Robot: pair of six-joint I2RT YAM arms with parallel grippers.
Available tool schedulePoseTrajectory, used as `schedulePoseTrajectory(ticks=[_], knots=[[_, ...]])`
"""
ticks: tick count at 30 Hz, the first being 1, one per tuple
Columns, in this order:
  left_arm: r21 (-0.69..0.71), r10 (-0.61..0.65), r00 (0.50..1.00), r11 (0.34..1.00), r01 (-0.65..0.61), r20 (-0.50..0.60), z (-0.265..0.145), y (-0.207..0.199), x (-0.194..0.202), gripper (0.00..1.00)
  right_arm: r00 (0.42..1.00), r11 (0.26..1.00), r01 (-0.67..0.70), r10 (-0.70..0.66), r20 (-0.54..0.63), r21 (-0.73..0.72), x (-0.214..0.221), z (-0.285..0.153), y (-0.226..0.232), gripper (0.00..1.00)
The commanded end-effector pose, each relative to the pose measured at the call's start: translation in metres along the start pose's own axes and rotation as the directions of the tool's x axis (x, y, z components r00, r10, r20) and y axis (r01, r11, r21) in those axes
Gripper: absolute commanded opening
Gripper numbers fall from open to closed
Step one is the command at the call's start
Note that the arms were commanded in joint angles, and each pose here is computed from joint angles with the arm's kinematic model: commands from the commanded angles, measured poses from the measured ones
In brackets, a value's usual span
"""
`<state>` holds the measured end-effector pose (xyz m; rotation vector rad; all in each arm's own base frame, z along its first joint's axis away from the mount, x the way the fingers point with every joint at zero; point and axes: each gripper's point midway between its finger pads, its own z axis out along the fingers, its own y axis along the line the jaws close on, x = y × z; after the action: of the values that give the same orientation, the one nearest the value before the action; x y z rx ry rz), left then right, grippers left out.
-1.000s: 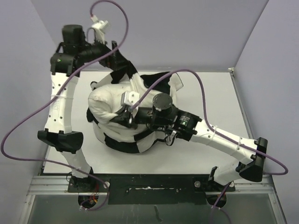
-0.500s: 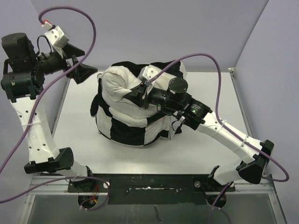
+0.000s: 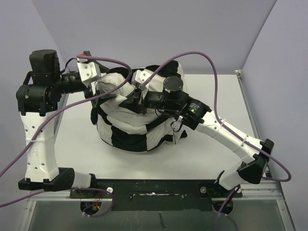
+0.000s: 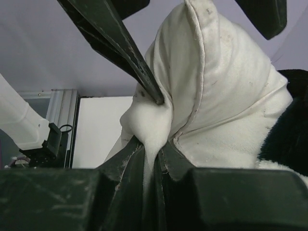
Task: Remove the pillowcase from the pillow
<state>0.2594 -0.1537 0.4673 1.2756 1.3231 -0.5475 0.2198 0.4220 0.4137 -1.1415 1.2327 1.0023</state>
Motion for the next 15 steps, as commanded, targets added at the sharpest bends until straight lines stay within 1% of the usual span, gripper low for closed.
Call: schedulePoseTrajectory(ticks=[1,3,5,6,7,8,9,10,11,12,13,15], knots=[[-0.017,0.118,0.992,0.993,-0.119,-0.049,0.007,0.008,0.007,0.98,0.999,0.993,-0.007,0.001,-0.045,-0.114,0.004,0.005,0.023,0.0],[0.037,0.084,0.992,0.996,-0.081,-0.094,0.017,-0.002,0.02,0.95,0.999,0.992,-0.01,0.004,-0.048,-0.122,0.001,0.006,0.025,0.0],[0.109,0.033,0.991,0.994,-0.019,-0.132,0.024,-0.017,0.035,0.87,0.999,0.993,-0.01,0.006,-0.038,-0.118,-0.004,0.004,0.024,0.02],[0.142,0.016,0.988,0.99,0.006,-0.152,0.027,-0.023,0.042,0.81,0.999,0.994,-0.015,0.012,-0.032,-0.111,-0.007,0.002,0.021,0.05],[0.166,-0.005,0.985,0.986,0.034,-0.175,0.031,-0.028,0.052,0.72,0.999,0.994,-0.024,0.022,-0.024,-0.104,-0.011,-0.001,0.019,0.1],[0.173,-0.013,0.982,0.984,0.046,-0.188,0.033,-0.029,0.057,0.59,0.999,0.995,-0.037,0.035,-0.019,-0.091,-0.013,-0.004,0.015,0.18],[0.17,-0.02,0.98,0.984,0.055,-0.197,0.035,-0.029,0.06,0.38,0.999,0.996,-0.054,0.053,-0.01,-0.066,-0.017,-0.01,0.009,0.26],[0.153,-0.033,0.979,0.986,0.064,-0.203,0.036,-0.025,0.062,0.22,0.997,0.997,-0.073,0.073,0.004,-0.029,-0.021,-0.017,0.0,0.32],[0.13,-0.043,0.978,0.989,0.071,-0.205,0.037,-0.021,0.063,0.11,0.995,0.995,-0.096,0.095,0.019,0.02,-0.025,-0.027,-0.013,0.4],[0.11,-0.038,0.979,0.992,0.061,-0.202,0.038,-0.017,0.062,0.04,0.992,0.99,-0.121,0.119,0.037,0.078,-0.029,-0.038,-0.027,0.48],[0.102,-0.029,0.98,0.994,0.05,-0.198,0.037,-0.016,0.061,0.0,0.99,0.981,-0.139,0.133,0.055,0.134,-0.034,-0.051,-0.04,0.57],[0.089,-0.013,0.983,0.996,0.03,-0.184,0.036,-0.016,0.058,0.0,0.986,0.952,-0.161,0.144,0.083,0.262,-0.043,-0.082,-0.066,0.67]])
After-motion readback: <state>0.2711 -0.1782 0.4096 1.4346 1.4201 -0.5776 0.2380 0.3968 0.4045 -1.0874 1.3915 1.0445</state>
